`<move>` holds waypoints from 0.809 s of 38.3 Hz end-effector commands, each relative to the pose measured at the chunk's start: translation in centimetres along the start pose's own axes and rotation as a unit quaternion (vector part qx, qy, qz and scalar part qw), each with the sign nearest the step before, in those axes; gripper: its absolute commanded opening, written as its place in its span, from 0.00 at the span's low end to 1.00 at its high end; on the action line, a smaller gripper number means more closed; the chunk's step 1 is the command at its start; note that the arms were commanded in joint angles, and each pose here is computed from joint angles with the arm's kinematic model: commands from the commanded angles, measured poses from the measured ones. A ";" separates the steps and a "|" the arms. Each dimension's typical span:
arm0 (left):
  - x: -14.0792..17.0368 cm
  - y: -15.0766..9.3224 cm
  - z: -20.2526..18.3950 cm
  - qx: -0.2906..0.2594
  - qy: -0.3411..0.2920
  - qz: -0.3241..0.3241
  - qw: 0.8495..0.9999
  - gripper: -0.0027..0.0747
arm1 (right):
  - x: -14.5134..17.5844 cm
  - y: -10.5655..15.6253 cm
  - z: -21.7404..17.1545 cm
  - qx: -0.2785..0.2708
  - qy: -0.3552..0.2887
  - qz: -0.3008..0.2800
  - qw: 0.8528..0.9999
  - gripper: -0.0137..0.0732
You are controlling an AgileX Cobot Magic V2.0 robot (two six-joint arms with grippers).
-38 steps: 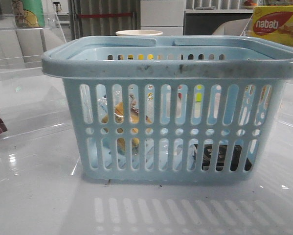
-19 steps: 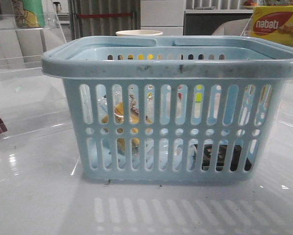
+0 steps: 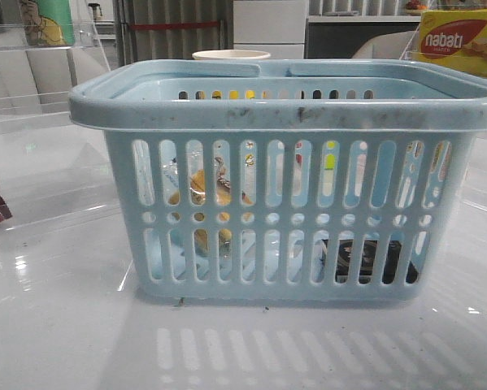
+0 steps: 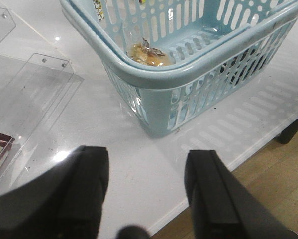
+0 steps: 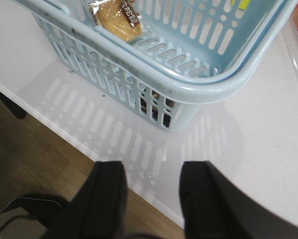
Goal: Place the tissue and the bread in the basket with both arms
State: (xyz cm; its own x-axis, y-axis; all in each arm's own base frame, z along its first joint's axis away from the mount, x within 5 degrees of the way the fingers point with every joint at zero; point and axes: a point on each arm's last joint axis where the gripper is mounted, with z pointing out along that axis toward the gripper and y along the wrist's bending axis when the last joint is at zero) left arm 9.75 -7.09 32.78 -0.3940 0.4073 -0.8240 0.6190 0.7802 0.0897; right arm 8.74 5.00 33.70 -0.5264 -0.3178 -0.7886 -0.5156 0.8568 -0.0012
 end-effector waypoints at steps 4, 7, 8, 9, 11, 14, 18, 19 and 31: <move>-1.5 0.1 -0.7 -0.004 -0.056 -0.005 0.998 0.34 | -1.2 0.0 -0.6 0.000 -0.044 0.001 0.999 0.33; -1.5 0.1 -0.7 -0.004 -0.055 -0.005 0.998 0.26 | -1.1 0.0 -0.6 0.000 -0.042 0.001 0.999 0.26; -1.5 0.1 -0.7 -0.004 -0.055 -0.005 0.998 0.23 | -1.1 0.0 -0.6 0.000 -0.042 0.001 0.999 0.25; -1.5 0.1 -0.7 -0.004 -0.055 -0.005 0.998 0.21 | -1.1 0.0 -0.6 0.000 -0.041 0.001 0.999 0.23; -1.5 0.1 -0.7 -0.004 -0.055 -0.005 0.998 0.17 | -1.1 0.0 -0.6 0.000 -0.040 0.001 0.999 0.22; -1.5 0.1 -0.7 -0.004 -0.055 -0.005 0.998 0.15 | -1.1 0.0 -0.6 0.000 -0.040 0.001 0.999 0.22; -1.5 0.1 -0.7 -0.004 -0.055 -0.005 0.998 0.15 | -1.0 0.0 -0.6 -0.001 -0.034 0.001 0.999 0.22; -1.5 0.2 -0.7 -0.004 -0.056 -0.005 0.998 0.15 | -0.9 0.0 -0.6 -0.001 -0.032 0.001 0.999 0.22; -1.5 0.1 -0.7 -0.003 -0.057 -0.005 0.998 0.15 | -0.9 0.0 -0.6 -0.001 -0.031 0.001 1.000 0.22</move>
State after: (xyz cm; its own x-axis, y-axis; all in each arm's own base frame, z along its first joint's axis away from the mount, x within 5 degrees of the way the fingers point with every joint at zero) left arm 9.75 -7.10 32.80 -0.3930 0.4066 -0.8248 0.6190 0.7802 0.0897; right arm 8.61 5.00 33.55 -0.5426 -0.3222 -0.7757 -0.5184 0.8551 0.0075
